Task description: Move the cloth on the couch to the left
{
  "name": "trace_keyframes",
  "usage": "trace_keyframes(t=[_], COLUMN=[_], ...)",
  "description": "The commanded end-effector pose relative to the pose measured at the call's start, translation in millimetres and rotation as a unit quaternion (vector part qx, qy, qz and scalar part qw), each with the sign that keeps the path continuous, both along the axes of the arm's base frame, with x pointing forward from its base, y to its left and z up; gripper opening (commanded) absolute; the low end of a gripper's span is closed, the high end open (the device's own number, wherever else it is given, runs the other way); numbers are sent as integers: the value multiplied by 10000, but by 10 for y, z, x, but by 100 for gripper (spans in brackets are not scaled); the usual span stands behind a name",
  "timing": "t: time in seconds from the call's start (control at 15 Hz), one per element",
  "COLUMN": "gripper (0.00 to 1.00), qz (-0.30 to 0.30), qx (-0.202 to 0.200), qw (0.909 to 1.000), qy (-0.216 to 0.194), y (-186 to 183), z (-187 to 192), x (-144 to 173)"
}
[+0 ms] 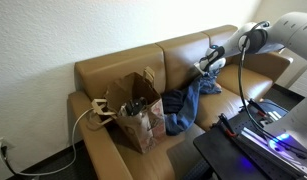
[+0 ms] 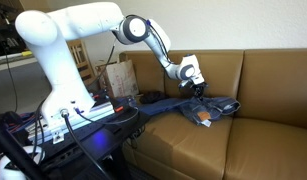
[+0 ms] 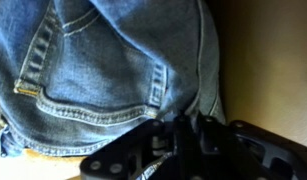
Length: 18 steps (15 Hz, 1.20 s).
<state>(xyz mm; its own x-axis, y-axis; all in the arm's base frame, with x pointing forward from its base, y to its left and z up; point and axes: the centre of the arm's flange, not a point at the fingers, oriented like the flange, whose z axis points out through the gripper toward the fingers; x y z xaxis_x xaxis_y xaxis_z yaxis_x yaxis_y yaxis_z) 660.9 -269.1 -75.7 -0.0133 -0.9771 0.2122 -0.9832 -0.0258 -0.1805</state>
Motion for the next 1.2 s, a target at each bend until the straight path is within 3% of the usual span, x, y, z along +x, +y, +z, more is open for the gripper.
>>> trace_keyframes(t=[0.0,0.4,0.53,0.67,0.73,1.0,1.07,1.13], gripper=[1,1,1,1,1,5,1,1], qz=[652,1782,2244,2684,2304,2283,2481,2805], qx=[673,1494,1651,1847,1595,1595,1720,2127], qw=[9951,9719,9599,9451,9593,9599,9528,9351], qy=[-313,-367,-323,-254,-343,-328,-318,-406], y=[264,1132,1413,1459,1354,1356,1500,1862], z=[224,699,799,834,565,563,530,523], x=[130,-76,-171,-122,155,145,167,176])
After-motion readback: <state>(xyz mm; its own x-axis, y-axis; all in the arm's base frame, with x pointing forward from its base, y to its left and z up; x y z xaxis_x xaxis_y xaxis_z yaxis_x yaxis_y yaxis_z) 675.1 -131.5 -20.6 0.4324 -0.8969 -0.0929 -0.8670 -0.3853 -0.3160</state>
